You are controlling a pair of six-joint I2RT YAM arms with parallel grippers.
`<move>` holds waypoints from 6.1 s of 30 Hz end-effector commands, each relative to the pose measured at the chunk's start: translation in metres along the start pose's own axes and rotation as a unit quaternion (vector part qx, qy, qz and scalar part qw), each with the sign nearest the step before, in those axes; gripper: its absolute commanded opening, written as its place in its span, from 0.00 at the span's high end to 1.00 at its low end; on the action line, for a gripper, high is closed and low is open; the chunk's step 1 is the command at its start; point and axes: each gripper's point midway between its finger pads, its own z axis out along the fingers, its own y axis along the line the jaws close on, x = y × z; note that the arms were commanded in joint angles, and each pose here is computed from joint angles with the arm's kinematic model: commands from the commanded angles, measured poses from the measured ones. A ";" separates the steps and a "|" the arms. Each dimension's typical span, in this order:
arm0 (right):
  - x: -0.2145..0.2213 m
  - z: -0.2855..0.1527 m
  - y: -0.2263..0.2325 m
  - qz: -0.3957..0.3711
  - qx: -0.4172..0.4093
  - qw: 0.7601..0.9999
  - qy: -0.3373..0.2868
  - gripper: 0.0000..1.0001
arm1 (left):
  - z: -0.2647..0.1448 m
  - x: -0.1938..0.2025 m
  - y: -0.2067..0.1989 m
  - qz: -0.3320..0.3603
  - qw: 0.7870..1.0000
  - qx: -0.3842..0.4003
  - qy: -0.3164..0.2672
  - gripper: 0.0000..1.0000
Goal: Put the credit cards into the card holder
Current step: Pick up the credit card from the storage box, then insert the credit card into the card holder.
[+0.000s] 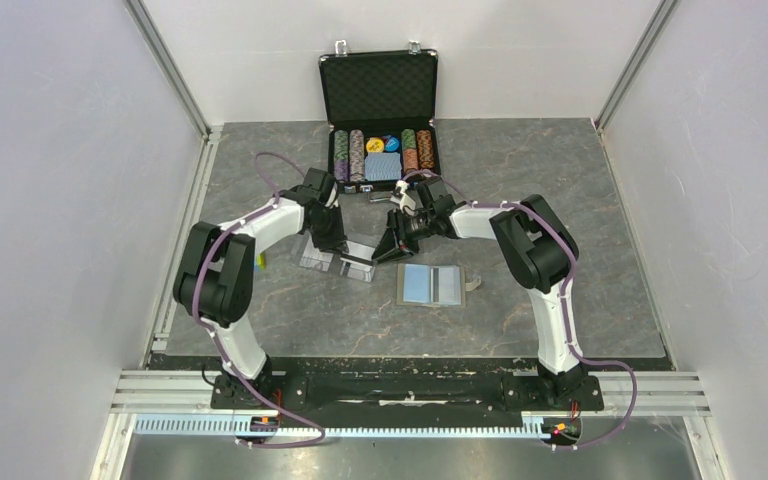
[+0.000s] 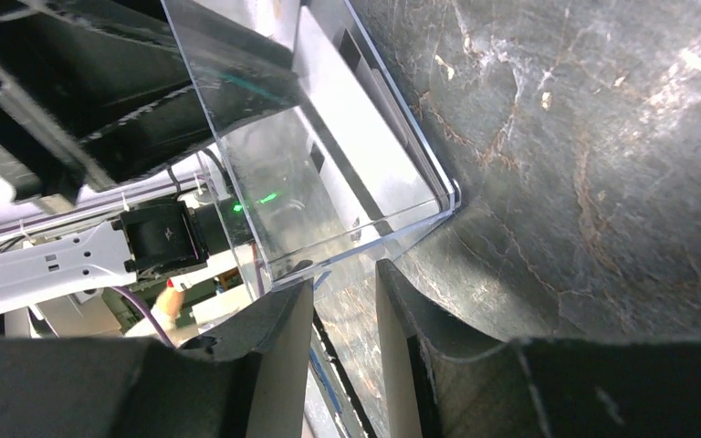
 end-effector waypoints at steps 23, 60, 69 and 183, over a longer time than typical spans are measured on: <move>0.001 -0.001 -0.005 -0.013 0.013 1.000 0.002 0.67 | -0.024 -0.003 -0.046 0.013 0.995 0.101 -0.024 0.95; 0.107 -0.138 0.099 -0.282 -0.155 0.946 -0.043 0.38 | -0.166 0.126 -0.178 0.252 0.876 0.397 0.105 0.98; 0.118 -0.145 0.106 -0.284 -0.157 0.944 -0.060 0.43 | -0.160 0.134 -0.178 0.247 0.888 0.377 0.093 0.98; 0.052 -0.145 -0.066 0.009 0.155 0.966 -0.209 1.00 | 0.028 0.121 -0.120 0.198 0.972 0.020 0.127 0.87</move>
